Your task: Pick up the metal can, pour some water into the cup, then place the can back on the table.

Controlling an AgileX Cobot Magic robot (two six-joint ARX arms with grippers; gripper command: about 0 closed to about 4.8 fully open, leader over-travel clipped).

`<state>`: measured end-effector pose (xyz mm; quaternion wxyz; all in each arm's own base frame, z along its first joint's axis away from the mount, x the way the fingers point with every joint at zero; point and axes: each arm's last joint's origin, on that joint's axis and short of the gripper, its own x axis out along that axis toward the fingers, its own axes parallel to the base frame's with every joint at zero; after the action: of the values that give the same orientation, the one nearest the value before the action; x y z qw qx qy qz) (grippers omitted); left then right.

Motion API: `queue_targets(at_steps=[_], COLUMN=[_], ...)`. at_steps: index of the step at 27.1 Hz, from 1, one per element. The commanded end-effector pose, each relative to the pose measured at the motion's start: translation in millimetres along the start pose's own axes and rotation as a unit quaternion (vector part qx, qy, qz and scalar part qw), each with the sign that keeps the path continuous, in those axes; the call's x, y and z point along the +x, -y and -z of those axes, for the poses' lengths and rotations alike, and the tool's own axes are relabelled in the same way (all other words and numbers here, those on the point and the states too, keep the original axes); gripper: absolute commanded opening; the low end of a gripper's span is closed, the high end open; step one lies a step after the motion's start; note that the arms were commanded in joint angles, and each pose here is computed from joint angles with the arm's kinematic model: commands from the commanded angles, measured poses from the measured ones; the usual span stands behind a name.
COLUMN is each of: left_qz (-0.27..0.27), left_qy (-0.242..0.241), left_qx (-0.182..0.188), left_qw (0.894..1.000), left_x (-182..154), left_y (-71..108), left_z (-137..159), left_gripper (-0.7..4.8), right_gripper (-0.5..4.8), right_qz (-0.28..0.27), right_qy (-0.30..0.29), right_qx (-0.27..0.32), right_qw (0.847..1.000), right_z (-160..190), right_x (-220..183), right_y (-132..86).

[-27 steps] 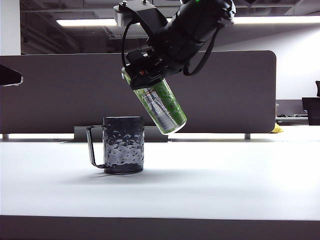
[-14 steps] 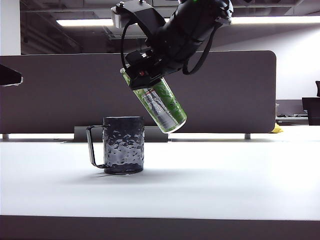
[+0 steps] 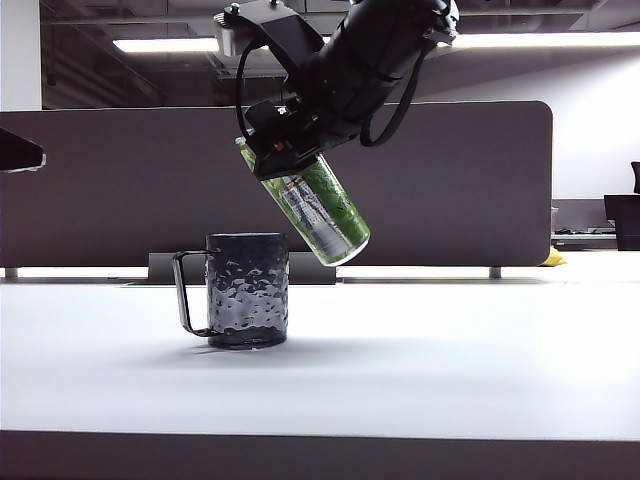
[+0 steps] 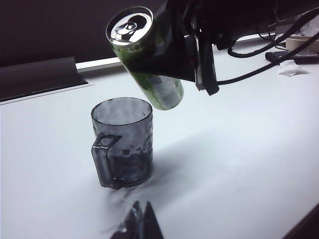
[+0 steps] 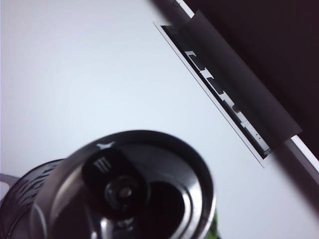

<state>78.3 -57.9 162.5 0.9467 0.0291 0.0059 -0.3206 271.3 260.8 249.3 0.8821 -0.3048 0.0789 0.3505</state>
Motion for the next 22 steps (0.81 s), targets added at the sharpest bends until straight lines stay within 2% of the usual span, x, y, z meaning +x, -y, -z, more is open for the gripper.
queue_targets(at_steps=[1,22], left_qz=[-0.001,-0.001], left_qy=[0.007,0.007], left_qx=[0.0,0.0], left_qw=[1.0,1.0], left_x=[0.0,0.0], left_y=[-0.2,-0.2], left_z=[-1.6,-1.6], left_gripper=[-0.05,-0.05], right_gripper=[2.33,2.33], right_qz=[0.012,0.007], right_qy=[0.021,0.003], right_qx=[-0.003,-0.04], right_qw=[1.0,0.999], right_z=[-7.7,-8.9], right_x=[-2.4,2.8], right_y=[3.8,-3.3])
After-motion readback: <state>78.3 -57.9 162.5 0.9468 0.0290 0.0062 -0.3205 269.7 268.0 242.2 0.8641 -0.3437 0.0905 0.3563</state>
